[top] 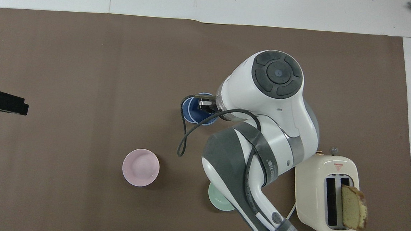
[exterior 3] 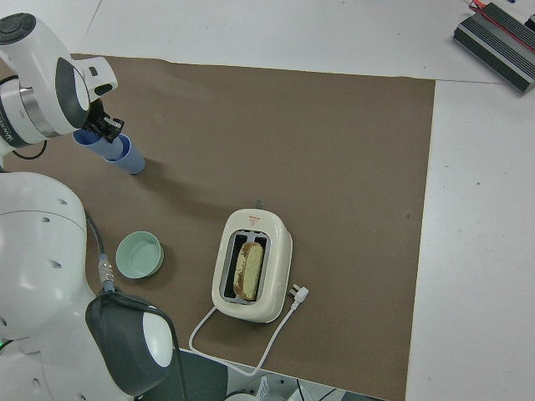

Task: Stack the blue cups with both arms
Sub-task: 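Carry the blue cup with the right gripper over the placed cup, then lower the cup into the other cup and open the right gripper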

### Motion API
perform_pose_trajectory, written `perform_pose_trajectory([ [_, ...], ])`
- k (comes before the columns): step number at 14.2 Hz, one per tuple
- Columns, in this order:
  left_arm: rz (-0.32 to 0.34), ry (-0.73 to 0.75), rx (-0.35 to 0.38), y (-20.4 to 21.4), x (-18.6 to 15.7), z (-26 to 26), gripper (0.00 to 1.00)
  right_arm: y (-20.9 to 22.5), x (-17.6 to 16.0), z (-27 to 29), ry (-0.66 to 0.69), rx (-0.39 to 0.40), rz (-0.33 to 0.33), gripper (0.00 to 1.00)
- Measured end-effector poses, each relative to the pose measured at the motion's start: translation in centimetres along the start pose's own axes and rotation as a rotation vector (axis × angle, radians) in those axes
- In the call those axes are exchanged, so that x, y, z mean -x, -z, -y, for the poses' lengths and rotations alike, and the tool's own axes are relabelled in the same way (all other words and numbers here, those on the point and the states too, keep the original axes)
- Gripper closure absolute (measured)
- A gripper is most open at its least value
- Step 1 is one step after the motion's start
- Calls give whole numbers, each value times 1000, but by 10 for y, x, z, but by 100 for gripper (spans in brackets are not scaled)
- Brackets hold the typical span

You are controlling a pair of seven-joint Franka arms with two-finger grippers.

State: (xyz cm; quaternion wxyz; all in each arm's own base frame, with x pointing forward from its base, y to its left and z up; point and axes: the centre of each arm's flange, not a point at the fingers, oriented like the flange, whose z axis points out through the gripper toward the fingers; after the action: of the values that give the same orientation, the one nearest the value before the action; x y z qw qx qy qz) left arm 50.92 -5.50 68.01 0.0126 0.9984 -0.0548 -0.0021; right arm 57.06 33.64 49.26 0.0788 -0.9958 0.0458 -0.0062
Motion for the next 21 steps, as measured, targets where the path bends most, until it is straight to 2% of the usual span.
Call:
perform_pose_trajectory([
  [8, 0, 0, 0, 0, 0, 0, 0, -18, -12, 4, -5, -29, -40, 95],
  [21, 1, 0, 0, 0, 0, 0, 0, -50, -10, 5, -2, -3, 4, 95],
])
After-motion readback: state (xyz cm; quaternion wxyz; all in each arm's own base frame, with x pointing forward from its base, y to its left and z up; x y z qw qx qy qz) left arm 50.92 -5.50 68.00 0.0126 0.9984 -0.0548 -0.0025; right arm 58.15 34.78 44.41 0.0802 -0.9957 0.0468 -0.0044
